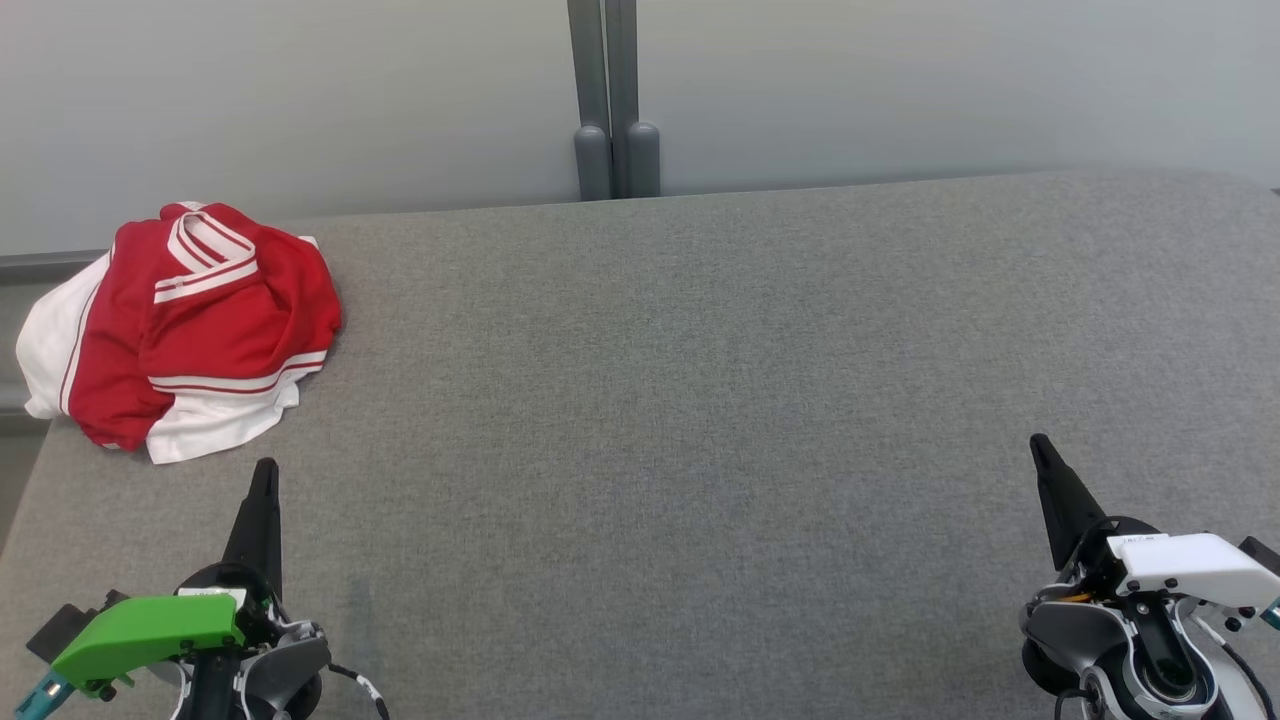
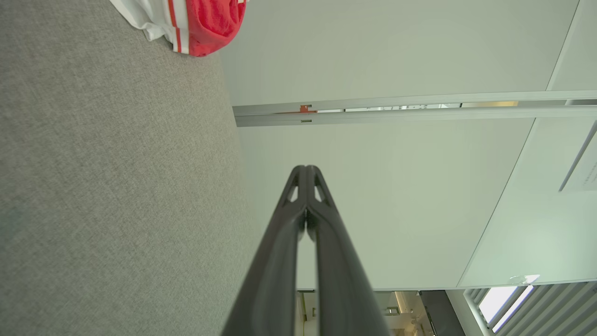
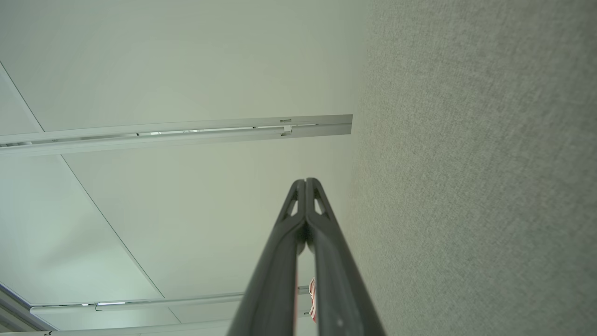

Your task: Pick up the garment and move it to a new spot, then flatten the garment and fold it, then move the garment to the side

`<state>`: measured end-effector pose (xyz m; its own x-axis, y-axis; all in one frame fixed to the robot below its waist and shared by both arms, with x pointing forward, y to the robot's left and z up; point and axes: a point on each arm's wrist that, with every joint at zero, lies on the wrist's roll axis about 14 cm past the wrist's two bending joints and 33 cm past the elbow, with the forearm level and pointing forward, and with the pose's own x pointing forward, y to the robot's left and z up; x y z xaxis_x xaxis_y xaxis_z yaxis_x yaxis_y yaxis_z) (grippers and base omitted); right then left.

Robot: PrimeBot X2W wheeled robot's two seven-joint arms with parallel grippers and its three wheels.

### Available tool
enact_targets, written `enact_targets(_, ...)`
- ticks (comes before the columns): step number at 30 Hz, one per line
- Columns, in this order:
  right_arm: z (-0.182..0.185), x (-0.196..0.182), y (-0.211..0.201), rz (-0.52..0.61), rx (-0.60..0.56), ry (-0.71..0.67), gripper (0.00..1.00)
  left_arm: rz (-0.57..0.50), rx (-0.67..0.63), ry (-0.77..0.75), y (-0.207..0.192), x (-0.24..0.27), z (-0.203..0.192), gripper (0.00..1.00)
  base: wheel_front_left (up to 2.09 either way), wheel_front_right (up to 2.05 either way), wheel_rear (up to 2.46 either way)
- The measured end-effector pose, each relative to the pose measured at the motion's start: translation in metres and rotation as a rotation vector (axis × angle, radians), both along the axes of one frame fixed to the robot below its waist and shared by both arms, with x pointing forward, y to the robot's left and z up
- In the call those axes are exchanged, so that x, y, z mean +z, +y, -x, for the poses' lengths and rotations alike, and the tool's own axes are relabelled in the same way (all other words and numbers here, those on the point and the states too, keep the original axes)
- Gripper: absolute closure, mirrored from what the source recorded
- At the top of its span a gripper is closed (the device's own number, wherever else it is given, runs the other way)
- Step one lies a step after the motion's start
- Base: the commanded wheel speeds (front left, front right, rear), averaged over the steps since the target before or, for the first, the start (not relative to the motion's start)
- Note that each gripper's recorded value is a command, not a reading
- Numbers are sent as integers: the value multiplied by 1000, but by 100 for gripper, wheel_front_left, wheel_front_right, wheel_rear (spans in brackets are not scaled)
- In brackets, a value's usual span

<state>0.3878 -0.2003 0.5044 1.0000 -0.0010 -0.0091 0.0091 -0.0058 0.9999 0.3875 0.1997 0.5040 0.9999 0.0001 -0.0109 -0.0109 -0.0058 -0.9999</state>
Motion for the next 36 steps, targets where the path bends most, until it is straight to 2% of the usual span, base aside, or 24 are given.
enact_targets(36, 0, 0, 0, 0, 0, 0, 100, 0, 0, 0, 0, 0, 0, 100, 0, 0, 0)
